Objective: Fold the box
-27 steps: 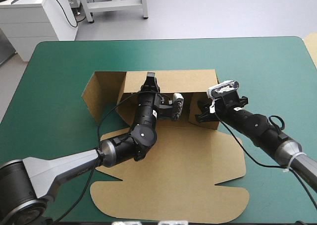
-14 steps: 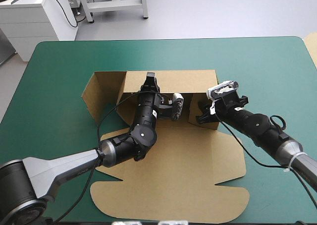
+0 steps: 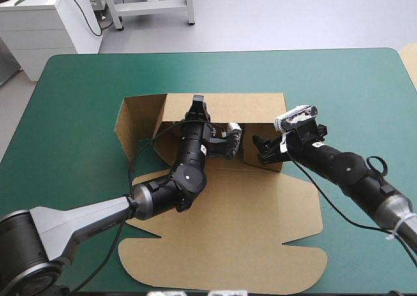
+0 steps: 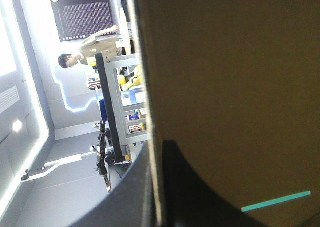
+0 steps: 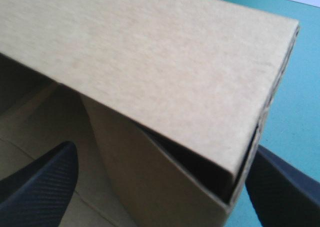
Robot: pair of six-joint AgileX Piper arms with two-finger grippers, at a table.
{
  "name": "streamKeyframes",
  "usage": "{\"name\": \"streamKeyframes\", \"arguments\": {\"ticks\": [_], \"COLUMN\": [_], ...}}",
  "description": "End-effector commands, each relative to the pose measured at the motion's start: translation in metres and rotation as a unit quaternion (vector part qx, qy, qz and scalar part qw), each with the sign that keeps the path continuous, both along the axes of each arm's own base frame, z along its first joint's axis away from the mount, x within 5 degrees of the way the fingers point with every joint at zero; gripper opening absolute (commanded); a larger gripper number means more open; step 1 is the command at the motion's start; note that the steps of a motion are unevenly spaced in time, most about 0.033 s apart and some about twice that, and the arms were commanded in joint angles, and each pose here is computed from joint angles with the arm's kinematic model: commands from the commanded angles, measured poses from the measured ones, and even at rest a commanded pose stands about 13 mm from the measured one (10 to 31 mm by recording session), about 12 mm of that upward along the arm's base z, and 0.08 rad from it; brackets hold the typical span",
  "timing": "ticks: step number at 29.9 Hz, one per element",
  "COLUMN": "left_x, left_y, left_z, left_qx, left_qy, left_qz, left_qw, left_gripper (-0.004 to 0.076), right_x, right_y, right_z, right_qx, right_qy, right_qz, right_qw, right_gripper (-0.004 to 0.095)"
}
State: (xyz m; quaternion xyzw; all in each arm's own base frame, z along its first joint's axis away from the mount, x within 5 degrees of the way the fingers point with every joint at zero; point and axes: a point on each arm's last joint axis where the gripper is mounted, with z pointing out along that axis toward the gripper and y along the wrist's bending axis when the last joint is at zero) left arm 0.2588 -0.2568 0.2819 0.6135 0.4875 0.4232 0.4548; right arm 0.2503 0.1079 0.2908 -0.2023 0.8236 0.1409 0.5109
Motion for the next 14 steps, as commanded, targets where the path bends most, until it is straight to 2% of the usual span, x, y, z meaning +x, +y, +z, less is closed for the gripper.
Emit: {"name": "streamKeyframes", "arguments": {"ticks": [1, 8, 14], "left_x": [-0.002, -0.001, -0.001], "left_y": [0.004, 0.005, 0.005], "left_z": [0.024, 0.024, 0.024], "left_qx": [-0.007, -0.007, -0.007], "left_qy": [-0.047, -0.049, -0.049], "left_qz": [0.006, 0.012, 0.012], "left_qw": [0.999, 0.999, 0.999], "left_gripper": [-0.0008, -0.0008, -0.0008], "right_x": [-0.012, -0.032, -0.034], "right_y": [-0.005, -0.015, -0.021], "right_z": [0.025, -0.009, -0.011], "right_qx": [0.021, 0.006, 0.014], "right_qy": [-0.031, 0.035, 0.008], "right_qz": [-0.005, -0.029, -0.053], "right_qw": [0.999, 0.999, 0.998], "right_gripper": [0.0836, 0.0835, 0.0835]}}
